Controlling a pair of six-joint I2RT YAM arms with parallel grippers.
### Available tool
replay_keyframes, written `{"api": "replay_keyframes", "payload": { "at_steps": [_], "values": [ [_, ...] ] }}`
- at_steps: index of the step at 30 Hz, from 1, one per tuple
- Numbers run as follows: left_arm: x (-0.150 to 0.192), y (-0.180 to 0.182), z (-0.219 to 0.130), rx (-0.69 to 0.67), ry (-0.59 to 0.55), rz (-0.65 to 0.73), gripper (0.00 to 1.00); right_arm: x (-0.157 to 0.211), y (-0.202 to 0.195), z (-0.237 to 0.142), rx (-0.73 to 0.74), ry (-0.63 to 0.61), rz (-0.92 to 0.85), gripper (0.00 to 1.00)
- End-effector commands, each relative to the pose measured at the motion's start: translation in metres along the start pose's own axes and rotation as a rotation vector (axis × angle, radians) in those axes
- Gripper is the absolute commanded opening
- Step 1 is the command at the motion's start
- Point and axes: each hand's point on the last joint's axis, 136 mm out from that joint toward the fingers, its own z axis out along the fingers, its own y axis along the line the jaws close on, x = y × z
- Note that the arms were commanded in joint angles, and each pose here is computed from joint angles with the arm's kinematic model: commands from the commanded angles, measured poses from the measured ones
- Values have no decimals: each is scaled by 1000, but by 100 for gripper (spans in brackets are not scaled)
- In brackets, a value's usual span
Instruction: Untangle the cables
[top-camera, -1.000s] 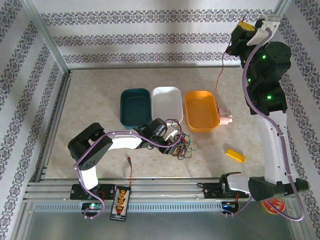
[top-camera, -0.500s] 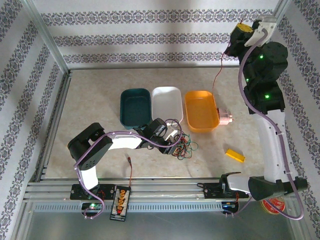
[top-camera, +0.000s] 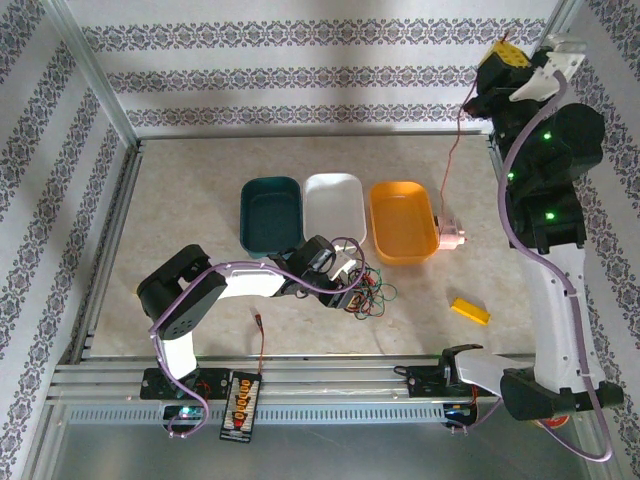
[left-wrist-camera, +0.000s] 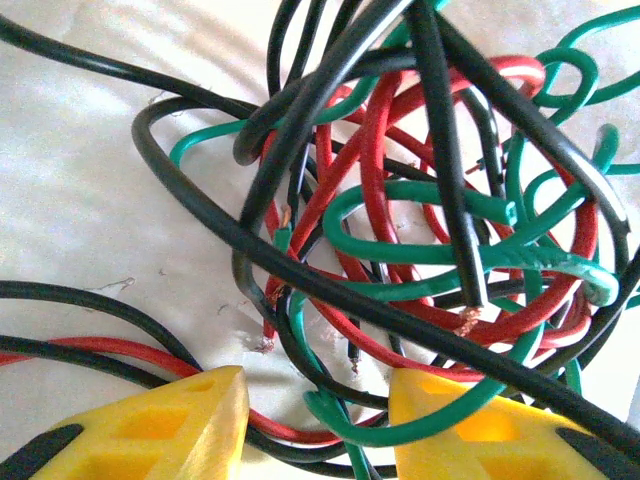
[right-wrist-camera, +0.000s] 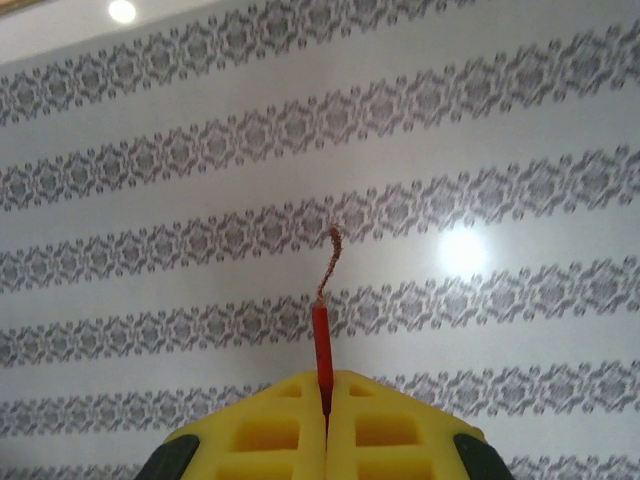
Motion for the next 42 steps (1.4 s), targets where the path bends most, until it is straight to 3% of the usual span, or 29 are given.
{"api": "replay_keyframes", "payload": {
  "at_steps": [1, 14, 19, 31, 42],
  "values": [
    [18, 5, 7, -18, 76, -20, 42, 9, 1, 6, -29, 12, 39, 0],
    [19, 5, 10, -15, 81, -24, 42, -58, 22, 8, -100, -137, 22, 0],
    [19, 6, 11, -17, 85, -25, 43, -66, 24, 10, -106, -154, 13, 0],
    [21, 7, 12, -18, 88, -28, 42, 28, 3, 23, -52, 43, 75, 0],
    [21, 7, 12, -16, 90, -29, 43, 176, -32, -10, 112, 326, 115, 0]
  ]
}}
